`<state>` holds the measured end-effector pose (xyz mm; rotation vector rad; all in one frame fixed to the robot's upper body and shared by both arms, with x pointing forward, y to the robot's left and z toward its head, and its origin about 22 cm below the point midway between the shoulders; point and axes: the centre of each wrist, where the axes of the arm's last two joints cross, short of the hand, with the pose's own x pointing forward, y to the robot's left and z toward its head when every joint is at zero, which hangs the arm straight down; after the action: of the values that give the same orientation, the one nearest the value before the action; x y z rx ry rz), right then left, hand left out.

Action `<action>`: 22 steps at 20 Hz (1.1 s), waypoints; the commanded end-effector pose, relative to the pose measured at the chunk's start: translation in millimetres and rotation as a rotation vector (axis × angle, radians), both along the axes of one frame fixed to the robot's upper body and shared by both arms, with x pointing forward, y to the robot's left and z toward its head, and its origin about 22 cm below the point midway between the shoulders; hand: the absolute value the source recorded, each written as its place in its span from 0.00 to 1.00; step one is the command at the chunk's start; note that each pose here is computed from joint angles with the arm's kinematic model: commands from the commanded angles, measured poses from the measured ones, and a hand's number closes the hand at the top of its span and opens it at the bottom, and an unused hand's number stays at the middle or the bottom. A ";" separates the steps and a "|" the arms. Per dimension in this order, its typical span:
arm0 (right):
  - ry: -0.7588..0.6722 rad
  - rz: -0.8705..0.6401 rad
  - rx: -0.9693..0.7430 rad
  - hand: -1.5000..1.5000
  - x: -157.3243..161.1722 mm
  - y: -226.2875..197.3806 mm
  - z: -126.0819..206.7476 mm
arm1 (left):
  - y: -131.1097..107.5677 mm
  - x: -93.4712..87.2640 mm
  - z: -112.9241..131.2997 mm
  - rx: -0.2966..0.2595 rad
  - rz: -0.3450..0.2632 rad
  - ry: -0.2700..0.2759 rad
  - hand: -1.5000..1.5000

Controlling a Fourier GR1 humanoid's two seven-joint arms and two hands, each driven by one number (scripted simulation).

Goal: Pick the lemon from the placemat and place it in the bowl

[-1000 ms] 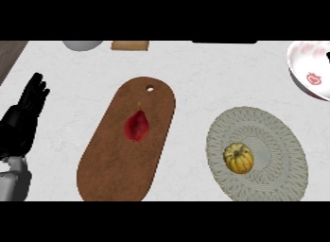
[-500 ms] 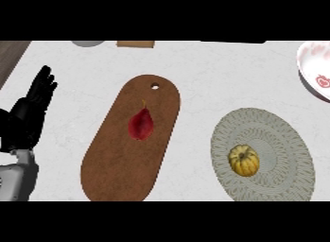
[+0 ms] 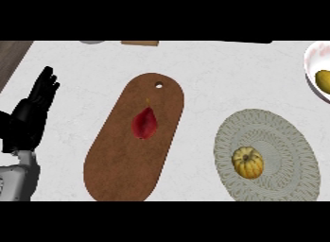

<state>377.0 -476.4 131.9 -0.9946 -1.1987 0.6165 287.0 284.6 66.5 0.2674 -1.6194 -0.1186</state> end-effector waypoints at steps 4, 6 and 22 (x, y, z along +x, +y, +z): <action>-0.151 0.057 0.314 0.00 -2.2 -7.4 5.9 | 4.3 2.8 5.2 0.003 0.000 0.008 0.50; -0.304 0.053 0.470 0.00 -8.6 -15.5 4.9 | 9.7 5.3 5.4 -0.003 0.036 0.008 0.50; -0.431 -0.001 0.818 0.00 -124.2 -122.1 25.3 | 15.8 -1.9 2.1 -0.020 0.049 0.008 0.50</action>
<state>280.1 -578.8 150.7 -0.4676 -1.6184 -0.1087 283.8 297.9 65.4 0.2904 -1.6099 -0.0848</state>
